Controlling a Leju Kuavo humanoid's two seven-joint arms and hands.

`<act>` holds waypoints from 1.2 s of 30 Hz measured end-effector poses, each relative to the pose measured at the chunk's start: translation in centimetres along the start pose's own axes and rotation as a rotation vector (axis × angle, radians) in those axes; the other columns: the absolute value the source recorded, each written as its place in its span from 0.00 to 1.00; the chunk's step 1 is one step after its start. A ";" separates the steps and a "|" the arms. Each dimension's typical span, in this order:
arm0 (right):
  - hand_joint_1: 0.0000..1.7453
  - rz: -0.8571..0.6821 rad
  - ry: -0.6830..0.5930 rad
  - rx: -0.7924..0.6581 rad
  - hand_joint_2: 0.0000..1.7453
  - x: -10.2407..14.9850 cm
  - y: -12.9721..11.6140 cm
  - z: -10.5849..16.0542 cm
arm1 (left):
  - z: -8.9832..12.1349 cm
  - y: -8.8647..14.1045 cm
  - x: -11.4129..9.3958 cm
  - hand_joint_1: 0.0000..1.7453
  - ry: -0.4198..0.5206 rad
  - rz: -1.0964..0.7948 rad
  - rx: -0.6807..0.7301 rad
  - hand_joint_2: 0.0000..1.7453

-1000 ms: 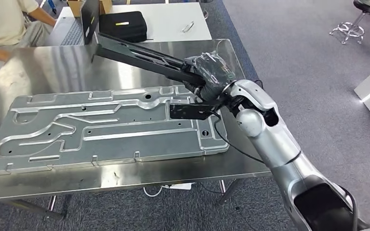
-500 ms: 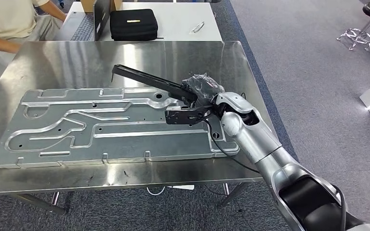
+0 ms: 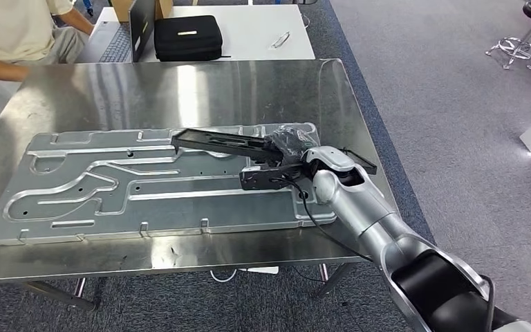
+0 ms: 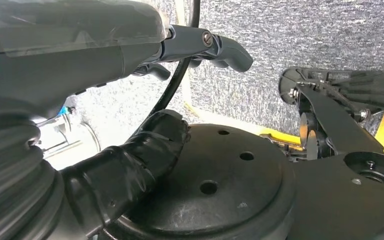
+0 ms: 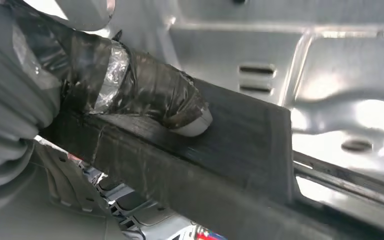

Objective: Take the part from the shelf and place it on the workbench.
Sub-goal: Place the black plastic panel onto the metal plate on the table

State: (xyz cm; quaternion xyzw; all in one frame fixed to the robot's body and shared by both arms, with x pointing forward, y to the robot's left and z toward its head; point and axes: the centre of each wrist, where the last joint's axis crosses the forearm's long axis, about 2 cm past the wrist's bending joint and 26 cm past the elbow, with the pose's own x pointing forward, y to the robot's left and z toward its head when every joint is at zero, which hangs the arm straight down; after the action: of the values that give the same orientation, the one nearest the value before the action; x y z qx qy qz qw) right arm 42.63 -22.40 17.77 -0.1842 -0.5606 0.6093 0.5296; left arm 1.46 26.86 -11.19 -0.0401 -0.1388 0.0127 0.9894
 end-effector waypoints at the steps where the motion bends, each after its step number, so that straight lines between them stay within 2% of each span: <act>1: 1.00 -0.002 0.008 0.005 1.00 -0.1 0.3 -0.1 | 0.0 0.0 0.0 0.00 0.000 0.001 0.000 1.00; 12: 1.00 0.013 0.045 0.053 1.00 -0.3 1.9 -0.8 | 0.0 0.0 0.1 0.00 -0.002 0.001 -0.001 1.00; 16: 0.00 0.021 0.053 0.070 0.00 -0.1 2.3 -1.0 | 0.0 0.0 0.1 0.00 0.000 0.004 -0.001 1.00; 22: 0.00 0.027 0.061 0.087 0.00 0.3 3.7 -1.2 | 0.0 0.0 0.2 0.00 0.017 0.002 0.002 1.00; 26: 0.00 0.054 0.077 0.058 0.00 0.6 3.7 -1.3 | 0.0 0.0 0.2 0.00 0.018 0.003 0.008 0.00; 31: 0.00 0.083 0.099 0.026 0.00 1.3 3.6 -1.5 | 0.0 0.0 0.1 0.00 0.027 0.016 0.014 0.00; 36: 0.00 0.180 0.158 -0.055 0.00 2.9 2.4 -1.7 | 0.0 -0.4 0.0 0.00 0.029 0.046 0.029 0.00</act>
State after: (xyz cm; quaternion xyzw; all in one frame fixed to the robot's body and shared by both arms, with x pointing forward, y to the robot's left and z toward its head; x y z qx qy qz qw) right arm 41.87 -18.66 16.20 -0.2958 -0.5149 0.6223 0.5101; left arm 1.52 26.49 -11.17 -0.0292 -0.1231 0.0366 0.9913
